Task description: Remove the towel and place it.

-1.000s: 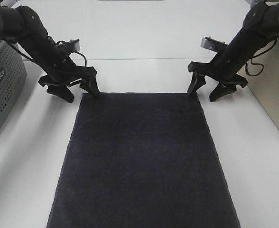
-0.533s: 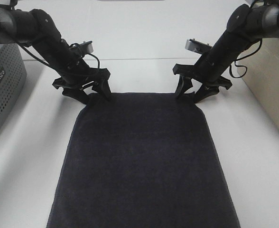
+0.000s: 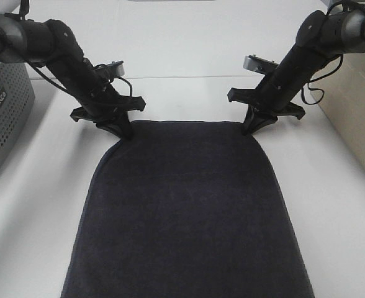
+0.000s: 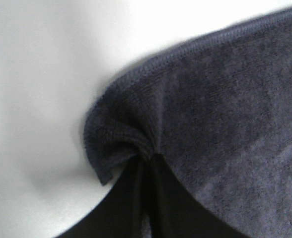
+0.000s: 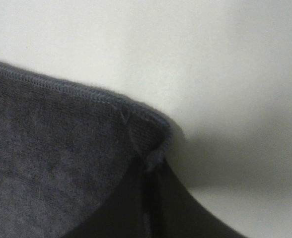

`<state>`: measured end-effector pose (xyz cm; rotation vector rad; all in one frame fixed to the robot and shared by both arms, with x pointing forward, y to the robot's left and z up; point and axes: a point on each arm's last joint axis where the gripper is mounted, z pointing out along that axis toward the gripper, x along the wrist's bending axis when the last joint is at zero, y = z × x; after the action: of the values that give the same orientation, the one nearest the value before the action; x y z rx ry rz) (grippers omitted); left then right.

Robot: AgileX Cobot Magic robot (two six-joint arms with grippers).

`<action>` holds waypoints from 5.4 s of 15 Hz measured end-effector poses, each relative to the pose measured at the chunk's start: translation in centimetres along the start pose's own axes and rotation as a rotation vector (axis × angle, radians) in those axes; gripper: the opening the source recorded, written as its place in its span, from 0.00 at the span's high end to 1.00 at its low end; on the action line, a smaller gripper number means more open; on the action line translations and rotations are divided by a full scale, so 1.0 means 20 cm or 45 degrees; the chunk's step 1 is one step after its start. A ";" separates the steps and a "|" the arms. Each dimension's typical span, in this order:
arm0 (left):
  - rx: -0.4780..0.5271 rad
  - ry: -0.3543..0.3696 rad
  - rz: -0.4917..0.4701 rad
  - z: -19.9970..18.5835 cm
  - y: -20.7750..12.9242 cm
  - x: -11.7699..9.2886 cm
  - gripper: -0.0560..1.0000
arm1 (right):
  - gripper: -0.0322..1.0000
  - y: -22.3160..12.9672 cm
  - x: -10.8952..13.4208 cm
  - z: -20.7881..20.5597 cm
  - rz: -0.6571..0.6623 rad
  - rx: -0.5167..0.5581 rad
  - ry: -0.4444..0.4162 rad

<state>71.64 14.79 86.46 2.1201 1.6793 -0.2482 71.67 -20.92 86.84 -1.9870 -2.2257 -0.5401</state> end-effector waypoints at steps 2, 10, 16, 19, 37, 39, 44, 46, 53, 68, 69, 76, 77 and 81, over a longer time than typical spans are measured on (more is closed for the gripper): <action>0.000 0.004 0.005 0.00 0.00 0.00 0.94 | 0.95 0.00 0.00 0.00 -0.002 -0.001 -0.002; -0.166 0.053 0.171 -0.11 0.15 -0.04 0.94 | 0.95 0.13 0.02 -0.12 -0.061 -0.260 -0.055; -0.496 0.144 0.271 -0.29 0.34 -0.09 0.94 | 0.95 0.33 0.09 -0.34 -0.148 -0.595 -0.073; -0.623 0.184 0.318 -0.34 0.39 -0.10 0.94 | 0.95 0.36 0.08 -0.35 -0.149 -0.670 -0.087; -0.862 0.279 0.378 -0.29 0.46 -0.05 0.94 | 0.95 0.43 0.05 -0.28 -0.209 -0.914 -0.129; -0.873 0.291 0.368 -0.23 0.46 -0.02 0.94 | 0.95 0.44 0.03 -0.22 -0.198 -0.924 -0.144; -0.921 0.329 0.347 -0.09 0.46 0.06 0.94 | 0.95 0.43 -0.04 -0.06 -0.141 -0.932 -0.161; -0.934 0.338 0.341 -0.05 0.46 0.08 0.94 | 0.95 0.43 -0.06 -0.03 -0.124 -0.948 -0.168; -1.001 0.370 0.327 0.02 0.46 0.12 0.94 | 0.95 0.45 -0.06 -0.01 -0.139 -0.999 -0.188; -1.049 0.397 0.313 0.09 0.45 0.17 0.44 | 0.39 0.46 -0.07 0.02 -0.111 -1.028 -0.188; -1.047 0.396 0.311 0.09 0.45 0.17 0.44 | 0.38 0.46 -0.07 0.02 -0.126 -1.024 -0.195; -0.780 0.295 0.339 0.02 0.42 0.09 0.39 | 0.35 0.39 0.06 -0.15 -0.233 -0.731 -0.044; -0.739 0.264 0.352 -0.08 0.43 0.03 0.34 | 0.30 0.38 0.11 -0.26 -0.246 -0.674 0.003; -0.673 0.179 0.281 -0.58 0.41 -0.20 0.23 | 0.22 0.24 0.30 -0.72 -0.369 -0.455 0.087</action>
<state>77.18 14.63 100.15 1.9176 1.3689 0.3799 73.32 -19.70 102.93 -1.7525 -2.5347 -1.0896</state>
